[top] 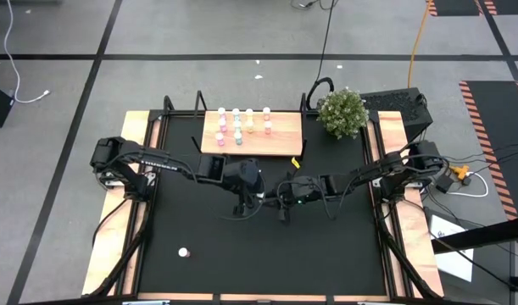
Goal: Pick and place medicine bottles onto shelf by color
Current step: Put the yellow medicine bottle on the shelf aligned with the other yellow medicine bottle
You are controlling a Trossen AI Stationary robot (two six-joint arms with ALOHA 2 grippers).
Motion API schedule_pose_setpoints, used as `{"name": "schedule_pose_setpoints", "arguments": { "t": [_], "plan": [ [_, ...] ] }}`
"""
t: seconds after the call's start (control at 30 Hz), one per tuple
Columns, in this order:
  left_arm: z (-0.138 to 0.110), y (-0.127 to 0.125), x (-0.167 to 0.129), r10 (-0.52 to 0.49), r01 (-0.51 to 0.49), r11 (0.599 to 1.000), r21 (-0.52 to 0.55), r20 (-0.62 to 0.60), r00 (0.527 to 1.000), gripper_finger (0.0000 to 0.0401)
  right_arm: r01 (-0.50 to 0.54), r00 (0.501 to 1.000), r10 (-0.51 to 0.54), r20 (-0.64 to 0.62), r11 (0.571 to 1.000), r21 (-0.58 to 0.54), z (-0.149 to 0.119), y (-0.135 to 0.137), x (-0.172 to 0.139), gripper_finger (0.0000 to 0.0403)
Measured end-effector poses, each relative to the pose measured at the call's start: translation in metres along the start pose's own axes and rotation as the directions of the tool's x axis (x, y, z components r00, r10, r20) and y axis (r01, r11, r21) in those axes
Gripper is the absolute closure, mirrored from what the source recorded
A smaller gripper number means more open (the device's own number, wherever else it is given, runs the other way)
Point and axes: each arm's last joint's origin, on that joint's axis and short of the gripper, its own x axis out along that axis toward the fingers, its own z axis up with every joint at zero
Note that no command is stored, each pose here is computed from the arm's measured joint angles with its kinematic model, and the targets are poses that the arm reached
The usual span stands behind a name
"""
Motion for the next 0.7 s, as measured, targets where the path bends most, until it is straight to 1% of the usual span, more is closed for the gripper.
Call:
{"name": "schedule_pose_setpoints", "arguments": {
  "t": [0.07,0.17,0.27,0.33,0.4,0.47,0.57,0.7],
  "plan": [
    [0.0,0.006,0.0,0.015,-0.015,1.0,-0.008,0.001,1.0,0.026,0.049,0.999,-0.049,-0.022,0.998,0.032,-0.002,-0.003,-0.001,0.0272],
    [-0.002,0.02,-0.001,0.066,-0.067,0.998,-0.022,-0.004,0.998,0.0258,0.184,0.982,-0.178,-0.063,0.978,0.1,-0.006,-0.01,-0.005,0.0238],
    [-0.005,0.042,-0.005,0.154,-0.155,0.988,-0.011,-0.021,0.988,0.027,0.326,0.945,-0.311,-0.104,0.925,0.196,-0.006,-0.015,-0.017,0.0209],
    [-0.008,0.061,-0.009,0.223,-0.223,0.975,0.012,-0.03,0.974,0.0278,0.387,0.921,-0.36,-0.15,0.895,0.224,-0.008,-0.019,-0.024,0.0197],
    [-0.013,0.081,-0.012,0.273,-0.272,0.962,0.028,-0.045,0.961,0.0282,0.41,0.909,-0.377,-0.176,0.883,0.229,-0.008,-0.021,-0.03,0.0192],
    [-0.018,0.102,-0.016,0.309,-0.308,0.951,0.024,-0.047,0.95,0.0282,0.418,0.906,-0.385,-0.174,0.877,0.238,-0.005,-0.021,-0.035,0.0192],
    [-0.028,0.129,-0.019,0.323,-0.322,0.946,0.034,-0.065,0.944,0.0271,0.441,0.896,-0.411,-0.167,0.867,0.234,-0.003,-0.021,-0.039,0.0195],
    [-0.042,0.154,-0.014,0.315,-0.315,0.949,0.018,-0.102,0.943,0.0262,0.448,0.894,-0.422,-0.153,0.862,0.238,-0.002,-0.022,-0.04,0.0196]
  ]
}}
